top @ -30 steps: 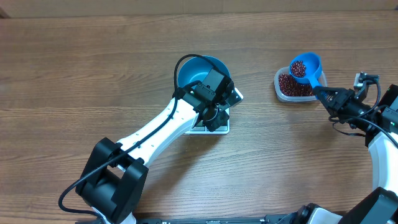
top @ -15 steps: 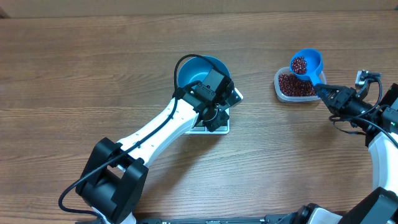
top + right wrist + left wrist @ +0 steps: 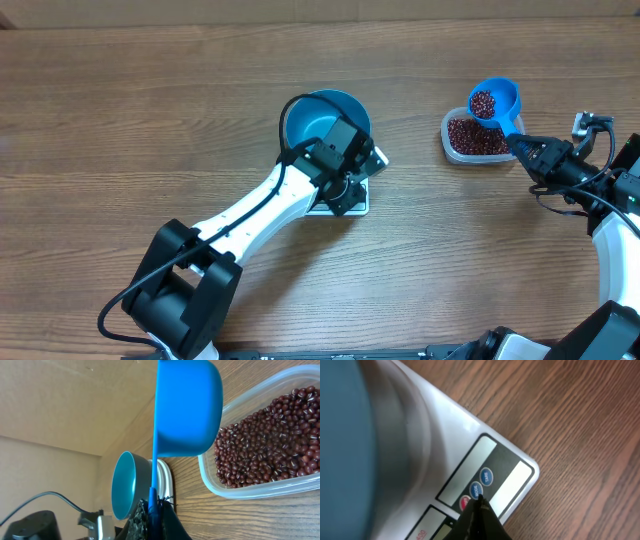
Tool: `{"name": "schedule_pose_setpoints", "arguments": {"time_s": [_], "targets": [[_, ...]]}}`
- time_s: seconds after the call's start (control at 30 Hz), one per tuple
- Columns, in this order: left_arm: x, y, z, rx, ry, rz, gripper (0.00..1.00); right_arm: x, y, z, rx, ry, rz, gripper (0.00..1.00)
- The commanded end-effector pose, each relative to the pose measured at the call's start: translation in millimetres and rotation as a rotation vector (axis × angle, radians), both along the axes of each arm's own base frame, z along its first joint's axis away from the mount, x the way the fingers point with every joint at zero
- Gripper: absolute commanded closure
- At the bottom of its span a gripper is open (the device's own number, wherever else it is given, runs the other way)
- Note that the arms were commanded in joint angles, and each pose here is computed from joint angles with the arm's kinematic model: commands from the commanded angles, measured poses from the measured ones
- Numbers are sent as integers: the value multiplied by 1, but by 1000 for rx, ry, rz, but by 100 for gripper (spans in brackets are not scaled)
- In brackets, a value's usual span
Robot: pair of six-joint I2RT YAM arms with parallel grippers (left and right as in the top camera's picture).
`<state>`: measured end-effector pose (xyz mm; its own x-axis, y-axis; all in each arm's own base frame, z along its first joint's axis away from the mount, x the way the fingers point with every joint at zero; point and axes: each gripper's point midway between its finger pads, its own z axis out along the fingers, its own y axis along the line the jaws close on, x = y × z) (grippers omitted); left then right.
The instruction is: Scoop item into bowl and weigh 150g on scale
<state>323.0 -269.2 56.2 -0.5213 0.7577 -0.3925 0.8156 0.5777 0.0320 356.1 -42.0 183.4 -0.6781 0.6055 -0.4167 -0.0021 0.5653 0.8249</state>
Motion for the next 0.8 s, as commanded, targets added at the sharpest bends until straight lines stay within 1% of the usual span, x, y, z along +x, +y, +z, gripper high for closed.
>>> {"name": "schedule_pose_setpoints", "arguments": {"time_s": [0.0, 0.47, 0.77], "targets": [[-5, 1, -7, -6, 12, 7, 96, 3, -3, 19, -27, -55, 1, 96], [-4, 6, -12, 18, -6, -4, 95, 2, -1, 20, -15, -57, 9, 96], [-9, 10, -23, 24, 2, -4, 96, 3, -1, 20, -16, -57, 8, 96]]}}
